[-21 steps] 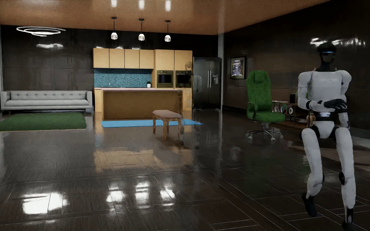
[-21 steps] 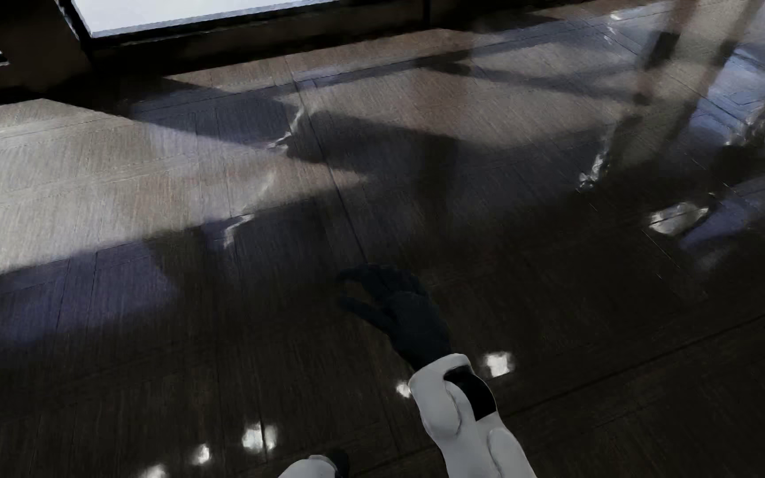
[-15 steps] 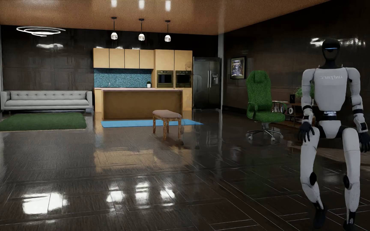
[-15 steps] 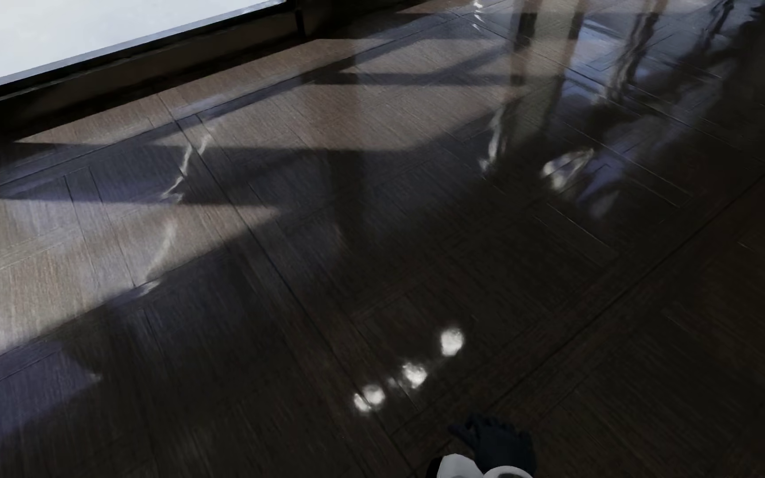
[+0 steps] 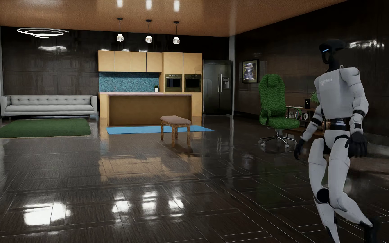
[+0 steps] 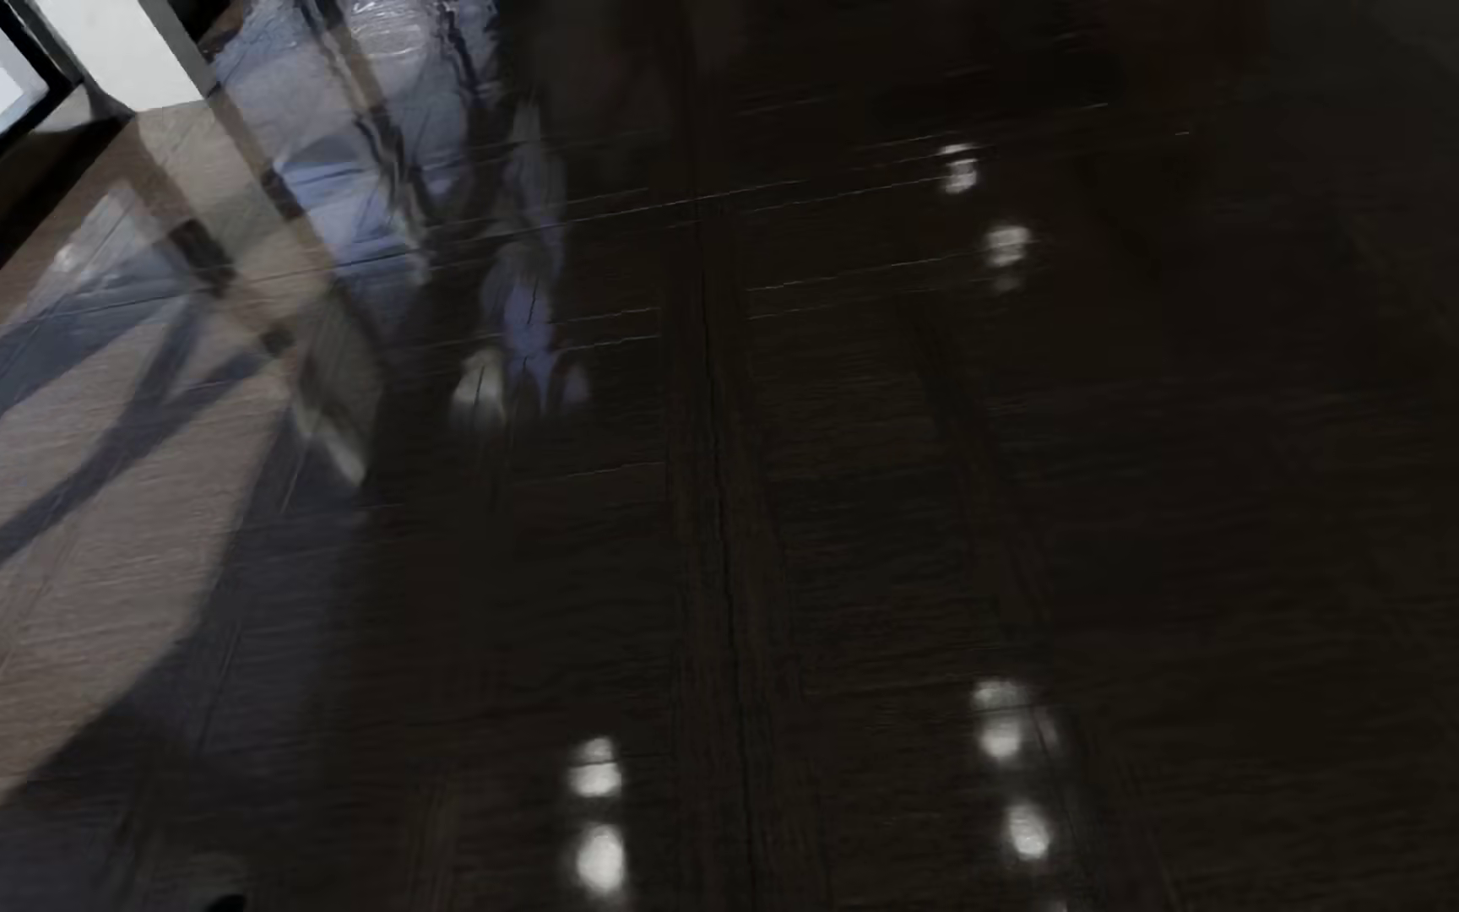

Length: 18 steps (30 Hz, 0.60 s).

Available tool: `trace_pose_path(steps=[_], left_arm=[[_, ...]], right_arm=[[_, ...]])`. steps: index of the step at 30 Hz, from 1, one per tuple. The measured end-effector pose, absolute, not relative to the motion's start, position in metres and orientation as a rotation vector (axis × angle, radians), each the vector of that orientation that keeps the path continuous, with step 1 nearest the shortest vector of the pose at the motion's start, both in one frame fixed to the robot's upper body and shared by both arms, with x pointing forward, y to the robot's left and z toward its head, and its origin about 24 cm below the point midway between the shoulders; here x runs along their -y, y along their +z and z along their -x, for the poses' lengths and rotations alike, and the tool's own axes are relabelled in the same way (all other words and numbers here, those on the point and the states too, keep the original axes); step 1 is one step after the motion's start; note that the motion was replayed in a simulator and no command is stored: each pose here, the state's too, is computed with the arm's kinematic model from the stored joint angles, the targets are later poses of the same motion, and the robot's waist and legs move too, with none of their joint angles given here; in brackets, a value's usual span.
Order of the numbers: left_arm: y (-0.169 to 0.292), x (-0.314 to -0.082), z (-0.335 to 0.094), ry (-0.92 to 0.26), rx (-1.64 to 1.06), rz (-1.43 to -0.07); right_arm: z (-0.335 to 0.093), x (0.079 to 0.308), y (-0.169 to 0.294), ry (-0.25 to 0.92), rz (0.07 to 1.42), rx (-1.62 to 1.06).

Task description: Walk towards the bench

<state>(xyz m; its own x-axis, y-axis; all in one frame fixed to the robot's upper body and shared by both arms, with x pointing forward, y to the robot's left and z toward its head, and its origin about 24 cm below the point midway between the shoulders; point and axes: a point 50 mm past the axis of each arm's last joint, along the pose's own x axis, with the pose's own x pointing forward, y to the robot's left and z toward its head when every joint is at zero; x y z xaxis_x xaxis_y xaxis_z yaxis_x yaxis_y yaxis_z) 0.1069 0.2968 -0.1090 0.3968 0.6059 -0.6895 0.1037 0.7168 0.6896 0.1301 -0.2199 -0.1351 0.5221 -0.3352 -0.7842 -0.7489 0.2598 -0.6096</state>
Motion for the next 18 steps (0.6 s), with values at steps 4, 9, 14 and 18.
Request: trace_pose_path(steps=[4,9,14,18], left_arm=[[-0.119,-0.218,-0.121,-0.218,-0.949,-1.083],[-0.102,-0.181,-0.149,-0.285,-0.765,-0.972],[-0.124,-0.212,-0.13,-0.259,-1.009,-1.013],[-0.148,-0.238,-0.092,-0.44,-1.368,-1.176]], right_arm=[[-0.215,0.16,-0.089,0.252,1.511,-0.419],[-0.264,0.153,-0.033,0.17,1.31,-0.269],[-0.222,0.205,-0.079,0.211,1.316,-0.717],[-0.132,0.237,-0.124,0.043,1.141,-1.133]])
